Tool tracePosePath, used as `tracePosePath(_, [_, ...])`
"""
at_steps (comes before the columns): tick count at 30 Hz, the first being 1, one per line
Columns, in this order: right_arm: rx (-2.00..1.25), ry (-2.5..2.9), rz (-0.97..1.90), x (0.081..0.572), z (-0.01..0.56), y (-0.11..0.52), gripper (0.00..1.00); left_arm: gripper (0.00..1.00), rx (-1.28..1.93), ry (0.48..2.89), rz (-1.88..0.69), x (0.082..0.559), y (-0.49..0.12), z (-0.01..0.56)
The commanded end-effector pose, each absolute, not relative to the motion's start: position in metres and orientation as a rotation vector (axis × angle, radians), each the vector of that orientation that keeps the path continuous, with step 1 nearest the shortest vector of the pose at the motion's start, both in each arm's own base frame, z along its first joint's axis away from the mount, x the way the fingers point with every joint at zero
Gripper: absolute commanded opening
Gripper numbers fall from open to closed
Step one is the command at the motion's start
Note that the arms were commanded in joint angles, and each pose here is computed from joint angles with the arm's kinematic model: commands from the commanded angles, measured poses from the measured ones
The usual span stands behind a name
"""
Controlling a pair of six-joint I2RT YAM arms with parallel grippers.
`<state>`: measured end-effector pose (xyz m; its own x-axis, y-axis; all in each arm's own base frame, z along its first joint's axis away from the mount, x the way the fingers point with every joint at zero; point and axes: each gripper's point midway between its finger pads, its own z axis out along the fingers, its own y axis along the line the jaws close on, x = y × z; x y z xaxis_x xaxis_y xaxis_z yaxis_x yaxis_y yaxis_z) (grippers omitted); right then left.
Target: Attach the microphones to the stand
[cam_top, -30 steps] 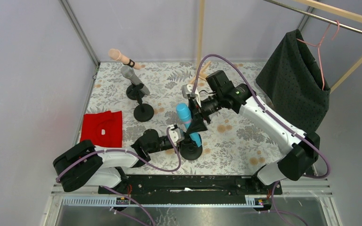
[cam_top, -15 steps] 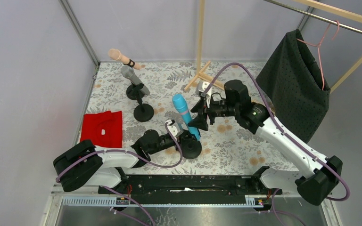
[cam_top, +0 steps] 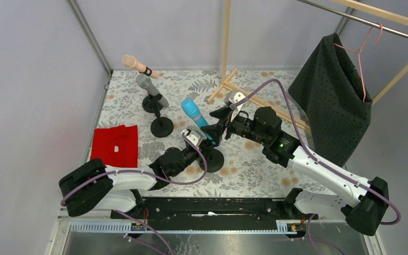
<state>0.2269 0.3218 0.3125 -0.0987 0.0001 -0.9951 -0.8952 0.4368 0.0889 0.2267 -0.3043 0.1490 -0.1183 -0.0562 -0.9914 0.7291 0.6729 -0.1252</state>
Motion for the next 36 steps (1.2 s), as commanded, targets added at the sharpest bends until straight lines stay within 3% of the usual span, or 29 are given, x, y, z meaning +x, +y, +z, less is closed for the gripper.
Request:
tracePosePath(1, [-0.75, 1.327, 0.804, 0.238, 0.363, 0.328, 0.71, 0.0, 0.509, 1.55, -0.656, 0.24, -0.298, 0.162])
tracePosePath(16, [-0.86, 1.364, 0.66, 0.259, 0.353, 0.364, 0.69, 0.0, 0.633, 1.522, -0.674, 0.227, -0.307, 0.155])
tracePosePath(19, [-0.886, 1.37, 0.651, 0.259, 0.349, 0.366, 0.61, 0.0, 0.647, 1.517, -0.678, 0.225, -0.308, 0.154])
tracePosePath(22, [-0.932, 1.376, 0.642, 0.256, 0.342, 0.366, 0.46, 0.0, 0.646, 1.519, -0.674, 0.224, -0.306, 0.152])
tracePosePath(28, [-1.026, 1.353, 0.67, 0.239, 0.334, 0.363, 0.0, 0.0, 0.636, 1.517, -0.674, 0.224, -0.303, 0.151])
tracePosePath(36, [-1.081, 1.448, 0.613, 0.234, 0.291, 0.346, 0.0, 0.0, 0.641, 1.506, -0.68, 0.221, -0.301, 0.15])
